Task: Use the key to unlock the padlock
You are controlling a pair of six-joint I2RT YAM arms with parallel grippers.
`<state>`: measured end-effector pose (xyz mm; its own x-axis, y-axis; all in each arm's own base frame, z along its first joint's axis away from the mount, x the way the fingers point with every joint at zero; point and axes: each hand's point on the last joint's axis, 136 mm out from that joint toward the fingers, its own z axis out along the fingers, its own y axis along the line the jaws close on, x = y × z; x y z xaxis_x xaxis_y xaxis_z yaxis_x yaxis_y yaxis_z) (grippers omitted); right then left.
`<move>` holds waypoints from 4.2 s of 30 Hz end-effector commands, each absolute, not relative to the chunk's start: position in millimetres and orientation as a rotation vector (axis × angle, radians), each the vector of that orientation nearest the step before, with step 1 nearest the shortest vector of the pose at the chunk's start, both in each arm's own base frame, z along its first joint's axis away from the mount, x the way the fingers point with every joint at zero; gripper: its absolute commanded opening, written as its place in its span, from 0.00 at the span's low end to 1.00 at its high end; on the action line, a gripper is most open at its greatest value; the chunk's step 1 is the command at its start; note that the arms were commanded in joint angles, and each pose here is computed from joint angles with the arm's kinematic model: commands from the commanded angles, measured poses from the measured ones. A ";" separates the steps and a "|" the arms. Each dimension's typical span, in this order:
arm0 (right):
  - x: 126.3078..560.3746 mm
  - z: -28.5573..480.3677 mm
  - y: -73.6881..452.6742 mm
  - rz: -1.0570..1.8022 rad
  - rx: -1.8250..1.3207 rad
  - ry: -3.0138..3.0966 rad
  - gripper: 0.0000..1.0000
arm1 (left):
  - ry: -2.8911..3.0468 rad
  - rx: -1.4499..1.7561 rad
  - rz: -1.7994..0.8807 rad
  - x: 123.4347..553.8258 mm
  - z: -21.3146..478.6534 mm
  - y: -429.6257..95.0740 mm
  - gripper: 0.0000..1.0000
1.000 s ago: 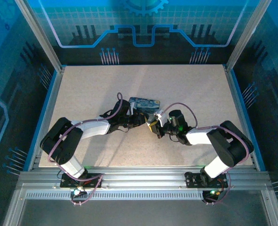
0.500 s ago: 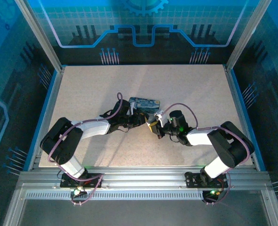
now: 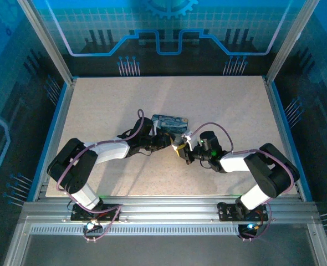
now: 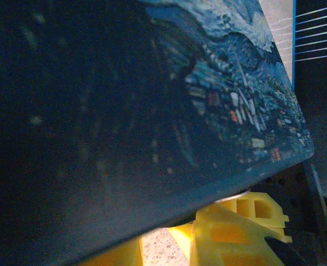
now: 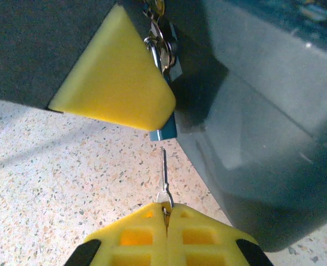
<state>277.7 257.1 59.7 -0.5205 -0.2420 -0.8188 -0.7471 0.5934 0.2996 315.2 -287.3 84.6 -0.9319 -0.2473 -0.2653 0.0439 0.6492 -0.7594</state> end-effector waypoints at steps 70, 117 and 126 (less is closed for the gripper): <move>328.9 108.3 294.8 0.708 -0.874 1.809 0.00 | 2.498 -0.120 -1.277 312.5 103.7 -304.8 0.08; 272.2 71.6 294.7 1.147 -0.448 2.482 0.00 | 2.341 -0.473 -1.339 308.2 87.1 -259.3 0.56; 270.0 75.3 299.8 1.254 -0.245 2.512 0.00 | 2.269 -0.734 -1.352 306.1 76.5 -241.7 0.55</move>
<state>275.5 287.9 60.3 -0.9197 -0.0464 -0.3898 -0.3237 0.6513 0.6863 293.2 -239.9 59.2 -0.8247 -0.5579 -0.0927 -0.2277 0.4776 -0.8485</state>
